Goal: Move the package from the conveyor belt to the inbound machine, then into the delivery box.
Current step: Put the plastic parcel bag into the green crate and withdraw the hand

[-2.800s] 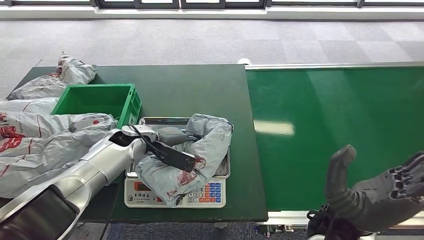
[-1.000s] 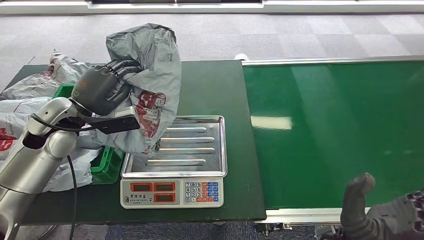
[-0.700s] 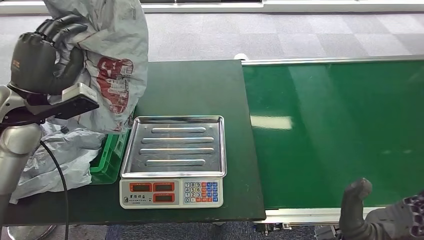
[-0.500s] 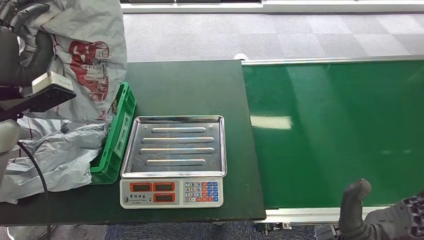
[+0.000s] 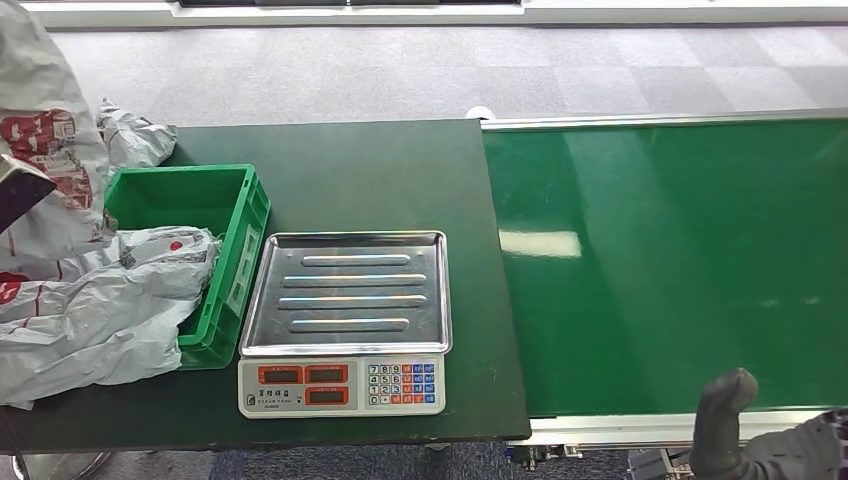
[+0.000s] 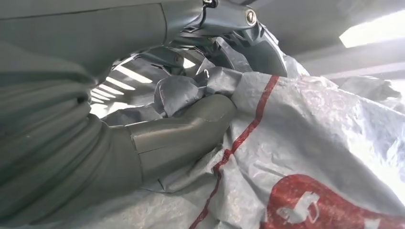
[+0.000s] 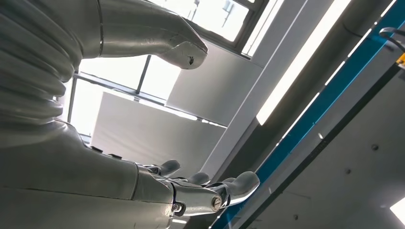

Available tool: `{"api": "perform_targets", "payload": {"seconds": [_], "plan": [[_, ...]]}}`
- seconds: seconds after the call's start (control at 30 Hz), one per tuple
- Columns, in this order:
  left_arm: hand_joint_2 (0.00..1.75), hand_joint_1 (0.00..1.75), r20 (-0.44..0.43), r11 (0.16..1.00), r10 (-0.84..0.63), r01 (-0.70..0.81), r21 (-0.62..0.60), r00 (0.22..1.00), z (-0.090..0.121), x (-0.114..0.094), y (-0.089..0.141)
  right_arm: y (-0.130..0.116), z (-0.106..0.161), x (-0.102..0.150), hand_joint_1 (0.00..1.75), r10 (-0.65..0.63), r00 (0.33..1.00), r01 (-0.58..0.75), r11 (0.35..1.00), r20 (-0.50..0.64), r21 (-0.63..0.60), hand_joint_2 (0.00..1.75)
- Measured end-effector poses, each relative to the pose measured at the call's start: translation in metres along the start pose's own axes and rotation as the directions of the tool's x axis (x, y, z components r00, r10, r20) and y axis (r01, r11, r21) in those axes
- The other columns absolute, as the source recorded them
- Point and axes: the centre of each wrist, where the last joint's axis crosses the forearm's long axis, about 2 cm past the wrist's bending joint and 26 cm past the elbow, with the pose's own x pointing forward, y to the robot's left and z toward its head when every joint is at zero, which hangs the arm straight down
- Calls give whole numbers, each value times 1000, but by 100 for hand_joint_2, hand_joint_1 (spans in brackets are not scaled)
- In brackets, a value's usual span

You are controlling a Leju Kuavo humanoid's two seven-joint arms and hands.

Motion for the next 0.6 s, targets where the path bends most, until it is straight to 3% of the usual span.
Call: {"api": "perform_targets", "payload": {"seconds": [0.17, 0.33, 0.37, 0.43, 0.47, 0.5, 0.57, 0.6], "plan": [[175, 175, -84, 986, -103, 91, -138, 991, 52, -29, -36, 0, 0, 0, 0, -4, 1000, 4, 1000, -3, -4, 175], [175, 175, -134, 956, -159, 119, -269, 978, 80, -28, -65, 1, -1, -2, 0, -7, 1000, 7, 1000, 3, -3, 175], [175, 164, -139, 947, -166, 119, -299, 976, 86, -26, -72, 2, -1, -3, 0, -7, 1000, 7, 1000, 5, -3, 175], [175, 79, -147, 927, -176, 114, -358, 973, 101, -23, -87, 3, -2, -4, 0, -8, 1000, 8, 1000, 9, -2, 175], [131, 35, -149, 917, -178, 109, -385, 973, 108, -20, -93, 3, -2, -4, 0, -8, 1000, 8, 1000, 11, -2, 175], [87, 2, -152, 907, -179, 103, -409, 972, 114, -18, -99, 4, -3, -5, 0, -8, 1000, 8, 1000, 12, -2, 175], [0, 0, -156, 891, -177, 91, -444, 972, 123, -12, -109, 4, -3, -5, 0, -7, 1000, 7, 1000, 15, 0, 175], [0, 0, -159, 886, -173, 83, -457, 972, 126, -10, -113, 4, -3, -6, 0, -6, 1000, 6, 1000, 15, 2, 175]]}}
